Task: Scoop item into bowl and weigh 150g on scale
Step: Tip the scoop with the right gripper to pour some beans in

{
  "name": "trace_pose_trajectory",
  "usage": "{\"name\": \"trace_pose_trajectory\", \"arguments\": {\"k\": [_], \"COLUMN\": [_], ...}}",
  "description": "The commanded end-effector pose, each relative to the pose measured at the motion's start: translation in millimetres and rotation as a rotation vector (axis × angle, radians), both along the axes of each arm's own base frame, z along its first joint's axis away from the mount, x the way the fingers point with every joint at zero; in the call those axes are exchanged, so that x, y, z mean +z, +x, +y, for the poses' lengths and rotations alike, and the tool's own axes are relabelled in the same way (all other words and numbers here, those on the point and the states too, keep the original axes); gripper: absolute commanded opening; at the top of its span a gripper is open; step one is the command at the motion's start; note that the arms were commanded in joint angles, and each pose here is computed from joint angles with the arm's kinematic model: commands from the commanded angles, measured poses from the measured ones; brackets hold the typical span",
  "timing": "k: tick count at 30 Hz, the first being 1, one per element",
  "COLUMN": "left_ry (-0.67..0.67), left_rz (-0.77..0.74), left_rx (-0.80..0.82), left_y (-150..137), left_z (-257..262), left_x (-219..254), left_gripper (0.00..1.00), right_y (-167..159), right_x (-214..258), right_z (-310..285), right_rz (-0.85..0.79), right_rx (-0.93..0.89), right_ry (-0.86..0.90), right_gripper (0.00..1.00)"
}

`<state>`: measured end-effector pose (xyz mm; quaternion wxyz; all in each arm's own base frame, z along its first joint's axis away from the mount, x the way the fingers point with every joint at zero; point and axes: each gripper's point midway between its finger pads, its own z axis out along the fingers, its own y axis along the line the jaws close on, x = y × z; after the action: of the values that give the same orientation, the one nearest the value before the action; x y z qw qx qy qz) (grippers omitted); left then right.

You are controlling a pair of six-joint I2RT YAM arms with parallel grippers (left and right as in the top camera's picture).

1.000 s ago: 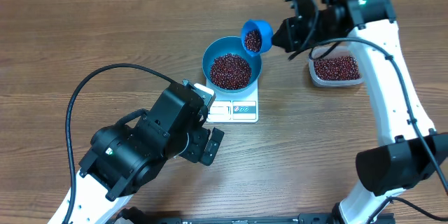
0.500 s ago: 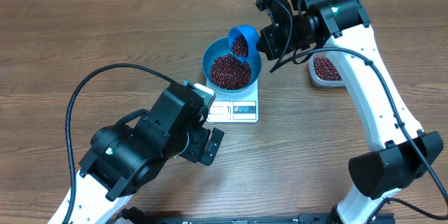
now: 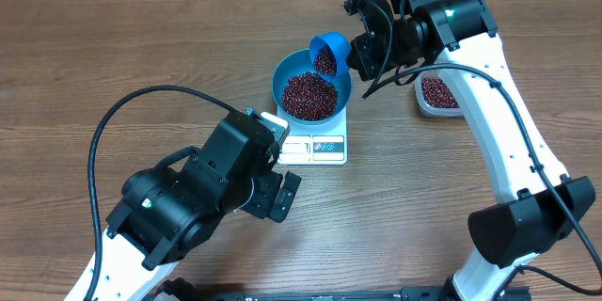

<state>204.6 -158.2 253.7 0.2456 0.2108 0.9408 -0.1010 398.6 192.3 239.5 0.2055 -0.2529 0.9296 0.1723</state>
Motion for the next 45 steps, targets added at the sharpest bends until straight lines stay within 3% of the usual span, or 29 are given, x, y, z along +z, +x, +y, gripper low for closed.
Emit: {"name": "trace_pose_trajectory", "arguments": {"k": [1,19,33,45], "left_ry": [-0.007,-0.007,-0.007,-0.007], "left_rz": [-0.016,-0.016,-0.016,-0.016], "left_rx": [-0.013,-0.013,-0.013,-0.013], "left_y": [0.4,0.4,0.5,0.4], "left_z": [-0.7,-0.7,-0.6,-0.7], "left_x": [5.4,5.4,5.5,5.4], "left_gripper": [1.0,0.99,1.0,1.0], "right_y": [2.6,-5.3,-8.6,-4.0], "right_x": [12.7,8.7,9.5,19.4], "right_z": [-1.5,6.8,6.2,-18.8], "right_rz": [-0.062,-0.117,-0.065,0.018], "right_rx": [0.009,0.096,0.069,0.028], "right_ry": [-0.022,-0.147,-0.072,0.123], "right_gripper": [0.04,0.04,0.04,0.04]}}
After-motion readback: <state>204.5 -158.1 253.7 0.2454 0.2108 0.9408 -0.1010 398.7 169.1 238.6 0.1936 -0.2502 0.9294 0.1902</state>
